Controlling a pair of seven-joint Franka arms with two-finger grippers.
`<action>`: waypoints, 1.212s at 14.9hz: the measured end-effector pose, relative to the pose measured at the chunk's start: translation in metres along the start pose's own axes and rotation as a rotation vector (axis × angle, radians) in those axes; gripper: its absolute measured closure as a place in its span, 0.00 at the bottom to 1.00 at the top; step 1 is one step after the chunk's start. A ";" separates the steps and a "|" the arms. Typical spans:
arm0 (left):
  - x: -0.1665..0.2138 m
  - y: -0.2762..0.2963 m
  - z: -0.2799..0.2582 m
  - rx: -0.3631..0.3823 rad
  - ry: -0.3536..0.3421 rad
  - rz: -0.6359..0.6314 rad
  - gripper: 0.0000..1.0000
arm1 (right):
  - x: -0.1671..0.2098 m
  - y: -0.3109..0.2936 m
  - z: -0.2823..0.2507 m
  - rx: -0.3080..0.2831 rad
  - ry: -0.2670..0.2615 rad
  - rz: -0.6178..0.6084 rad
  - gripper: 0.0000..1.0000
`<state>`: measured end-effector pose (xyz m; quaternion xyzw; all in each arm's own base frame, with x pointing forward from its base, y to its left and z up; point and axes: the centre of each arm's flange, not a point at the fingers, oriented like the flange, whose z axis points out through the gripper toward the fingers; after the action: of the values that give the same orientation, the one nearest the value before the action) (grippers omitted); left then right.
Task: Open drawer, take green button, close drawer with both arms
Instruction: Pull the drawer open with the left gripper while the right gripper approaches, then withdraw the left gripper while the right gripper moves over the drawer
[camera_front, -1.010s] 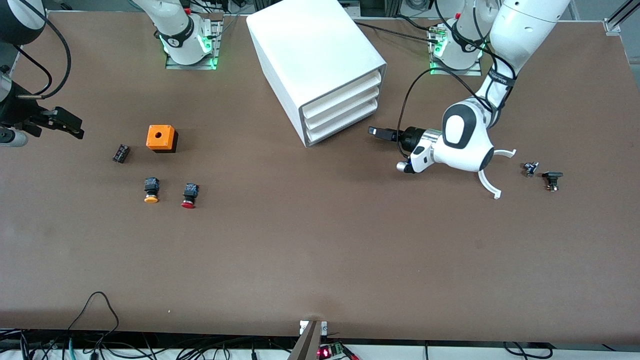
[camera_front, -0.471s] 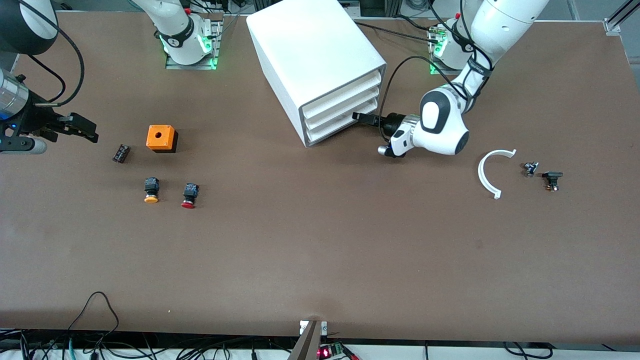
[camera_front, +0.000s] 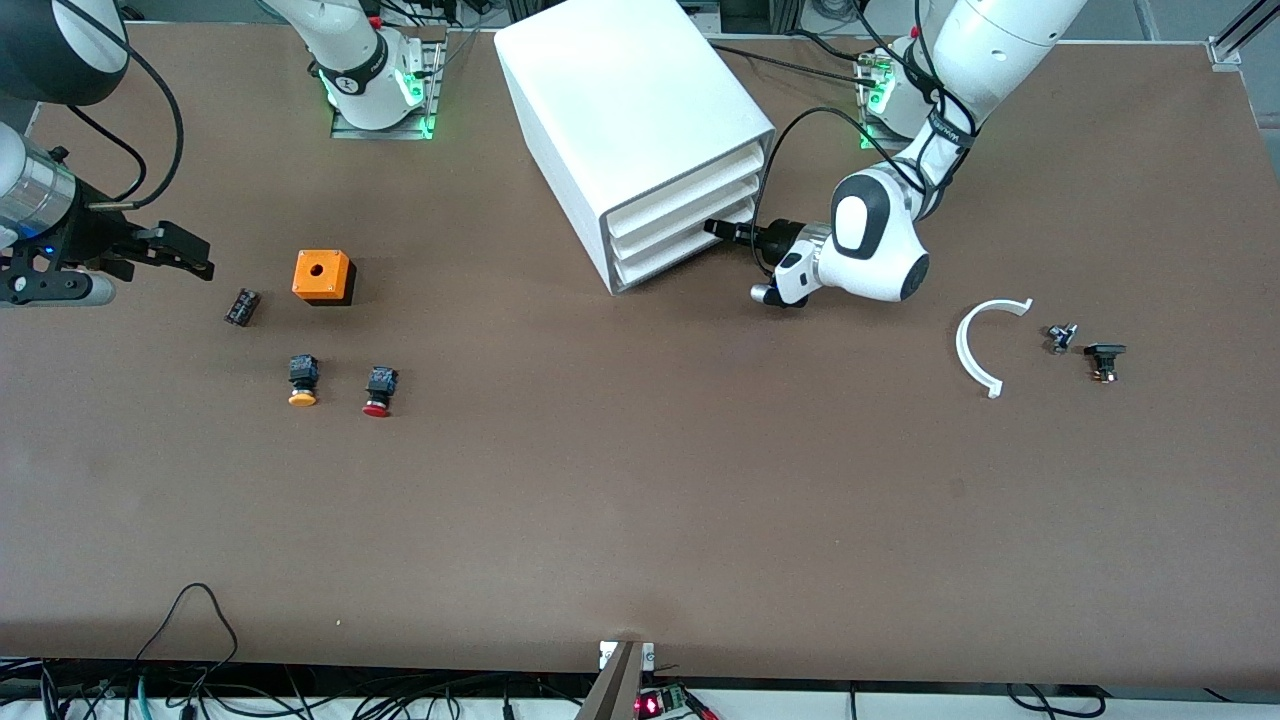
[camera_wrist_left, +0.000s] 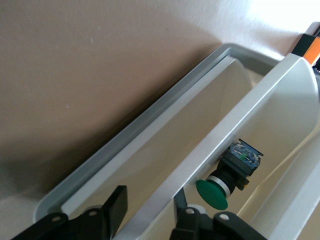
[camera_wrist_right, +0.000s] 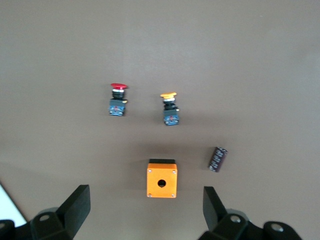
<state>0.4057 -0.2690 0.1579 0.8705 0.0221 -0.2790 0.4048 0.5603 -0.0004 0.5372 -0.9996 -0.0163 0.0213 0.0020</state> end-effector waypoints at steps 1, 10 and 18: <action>0.004 -0.002 -0.011 0.007 0.029 0.010 0.58 | 0.001 -0.011 -0.002 0.008 0.005 -0.017 0.00; 0.044 -0.008 -0.132 0.046 0.245 0.093 0.74 | 0.043 -0.146 -0.003 0.063 0.044 -0.225 0.00; 0.040 -0.005 -0.246 0.085 0.511 0.097 0.00 | 0.027 -0.360 0.017 0.110 0.095 -0.620 0.00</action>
<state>0.5530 -0.0962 0.2618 0.9290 0.0699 -0.0312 0.3622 0.5751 0.3608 0.5209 -0.9453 -0.3189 -0.0261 0.0631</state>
